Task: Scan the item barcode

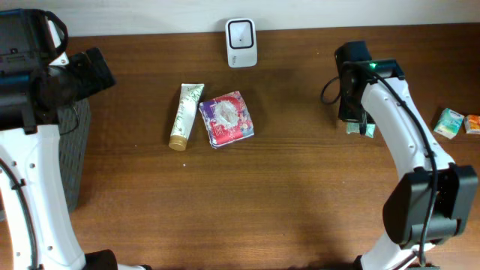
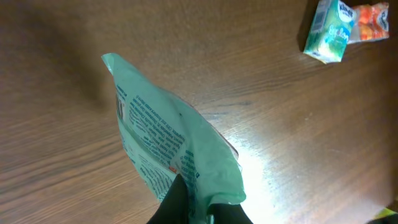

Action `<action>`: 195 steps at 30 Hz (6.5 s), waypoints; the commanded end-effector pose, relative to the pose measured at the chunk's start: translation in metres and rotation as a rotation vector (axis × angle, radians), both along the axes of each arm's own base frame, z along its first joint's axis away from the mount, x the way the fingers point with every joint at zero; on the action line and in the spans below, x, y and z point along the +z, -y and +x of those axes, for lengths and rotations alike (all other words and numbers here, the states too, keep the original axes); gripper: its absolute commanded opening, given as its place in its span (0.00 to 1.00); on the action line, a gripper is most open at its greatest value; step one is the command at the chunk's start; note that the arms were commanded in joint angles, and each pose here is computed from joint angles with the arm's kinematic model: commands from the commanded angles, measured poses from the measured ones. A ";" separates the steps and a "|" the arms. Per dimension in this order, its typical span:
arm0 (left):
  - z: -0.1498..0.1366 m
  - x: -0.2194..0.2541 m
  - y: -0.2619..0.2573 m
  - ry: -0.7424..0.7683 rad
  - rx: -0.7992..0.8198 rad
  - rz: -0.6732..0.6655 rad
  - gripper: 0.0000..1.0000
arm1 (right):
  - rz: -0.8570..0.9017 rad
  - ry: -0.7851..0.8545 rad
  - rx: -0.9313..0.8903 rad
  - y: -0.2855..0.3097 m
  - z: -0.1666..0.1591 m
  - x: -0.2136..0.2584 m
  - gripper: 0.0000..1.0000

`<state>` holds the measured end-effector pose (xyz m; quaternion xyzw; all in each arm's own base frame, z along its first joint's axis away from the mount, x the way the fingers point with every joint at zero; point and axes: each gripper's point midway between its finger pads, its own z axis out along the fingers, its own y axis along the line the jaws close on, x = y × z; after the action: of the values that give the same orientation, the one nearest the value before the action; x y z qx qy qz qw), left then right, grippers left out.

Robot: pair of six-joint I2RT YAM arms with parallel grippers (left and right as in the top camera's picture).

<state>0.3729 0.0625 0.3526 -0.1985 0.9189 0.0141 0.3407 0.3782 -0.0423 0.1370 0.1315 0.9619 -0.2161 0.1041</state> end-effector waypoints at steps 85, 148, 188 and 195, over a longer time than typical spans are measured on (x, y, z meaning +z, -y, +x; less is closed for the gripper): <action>-0.002 0.004 -0.002 0.011 0.014 -0.001 0.99 | -0.139 -0.047 0.233 -0.147 0.019 -0.054 0.83; -0.002 0.004 -0.002 0.011 0.014 -0.001 0.99 | 0.552 0.230 0.472 -0.163 0.162 -0.010 0.04; -0.002 0.004 -0.002 0.011 0.014 -0.001 0.99 | 0.337 0.120 -0.352 0.190 0.048 -0.020 0.56; -0.002 0.004 -0.002 0.011 0.014 -0.001 0.99 | 0.768 0.010 -0.246 0.073 0.050 -0.021 0.99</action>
<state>0.3729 0.0628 0.3526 -0.2002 0.9185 0.0137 0.3407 0.4129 -0.1750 0.1115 0.3118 0.9480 0.0532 0.0344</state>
